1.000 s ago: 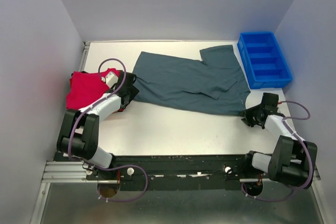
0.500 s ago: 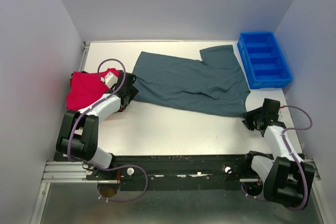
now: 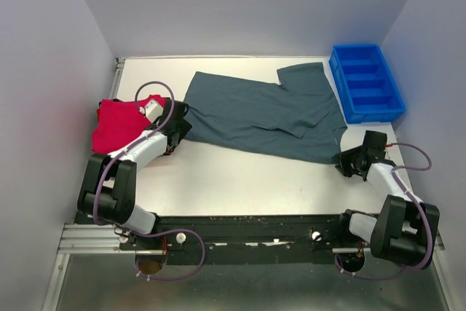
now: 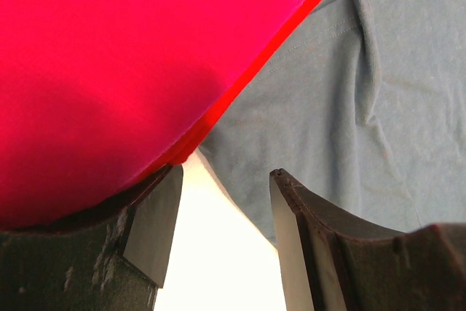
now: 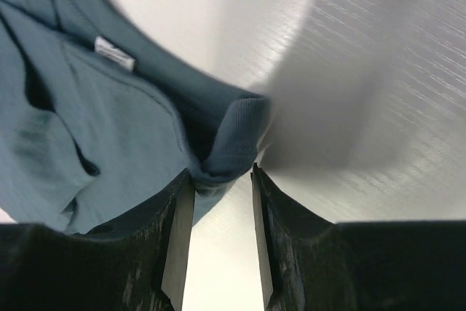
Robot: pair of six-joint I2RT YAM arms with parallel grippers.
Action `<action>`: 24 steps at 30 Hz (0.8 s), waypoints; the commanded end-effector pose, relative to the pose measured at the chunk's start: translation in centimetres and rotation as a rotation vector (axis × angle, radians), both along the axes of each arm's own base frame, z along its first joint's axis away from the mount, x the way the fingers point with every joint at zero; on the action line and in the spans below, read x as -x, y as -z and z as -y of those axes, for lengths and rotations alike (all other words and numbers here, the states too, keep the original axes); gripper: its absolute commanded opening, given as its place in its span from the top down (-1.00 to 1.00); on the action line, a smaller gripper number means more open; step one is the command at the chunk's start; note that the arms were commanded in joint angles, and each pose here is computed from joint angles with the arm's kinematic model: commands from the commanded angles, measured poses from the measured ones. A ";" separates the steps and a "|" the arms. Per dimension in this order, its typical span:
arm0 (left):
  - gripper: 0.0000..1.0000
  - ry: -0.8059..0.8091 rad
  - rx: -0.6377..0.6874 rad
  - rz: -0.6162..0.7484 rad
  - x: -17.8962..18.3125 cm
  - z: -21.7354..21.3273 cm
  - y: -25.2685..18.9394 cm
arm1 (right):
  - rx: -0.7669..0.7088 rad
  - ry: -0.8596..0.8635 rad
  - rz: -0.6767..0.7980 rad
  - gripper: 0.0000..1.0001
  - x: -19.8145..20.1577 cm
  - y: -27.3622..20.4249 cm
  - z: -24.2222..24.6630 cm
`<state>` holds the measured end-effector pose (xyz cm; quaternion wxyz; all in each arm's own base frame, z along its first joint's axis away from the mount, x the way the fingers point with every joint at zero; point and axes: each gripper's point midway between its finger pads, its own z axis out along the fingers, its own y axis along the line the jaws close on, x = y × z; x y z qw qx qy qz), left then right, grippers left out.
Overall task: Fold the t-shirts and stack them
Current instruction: Fold the flattened tshirt in 1/3 of the way
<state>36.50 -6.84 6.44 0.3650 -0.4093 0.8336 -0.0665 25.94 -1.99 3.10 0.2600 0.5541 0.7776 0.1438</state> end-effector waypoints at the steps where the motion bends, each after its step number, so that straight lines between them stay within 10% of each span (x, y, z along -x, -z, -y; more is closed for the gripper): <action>1: -0.30 -0.019 -0.030 0.024 -0.1 -0.8 -0.8 | 0.017 0.043 -0.058 0.13 0.5 1.0 0.7; 5: -0.30 -0.017 -0.033 0.019 -0.1 -0.8 -0.8 | 0.028 0.067 -0.064 0.26 1.1 1.5 0.9; 9: -0.30 -0.016 -0.039 0.010 -0.1 -0.8 -0.5 | 0.035 0.076 -0.063 0.93 1.3 1.3 1.0; 24: -0.23 -0.040 -0.009 -0.070 0.8 -0.5 2.2 | 0.179 0.049 0.013 0.99 -0.2 -2.1 3.2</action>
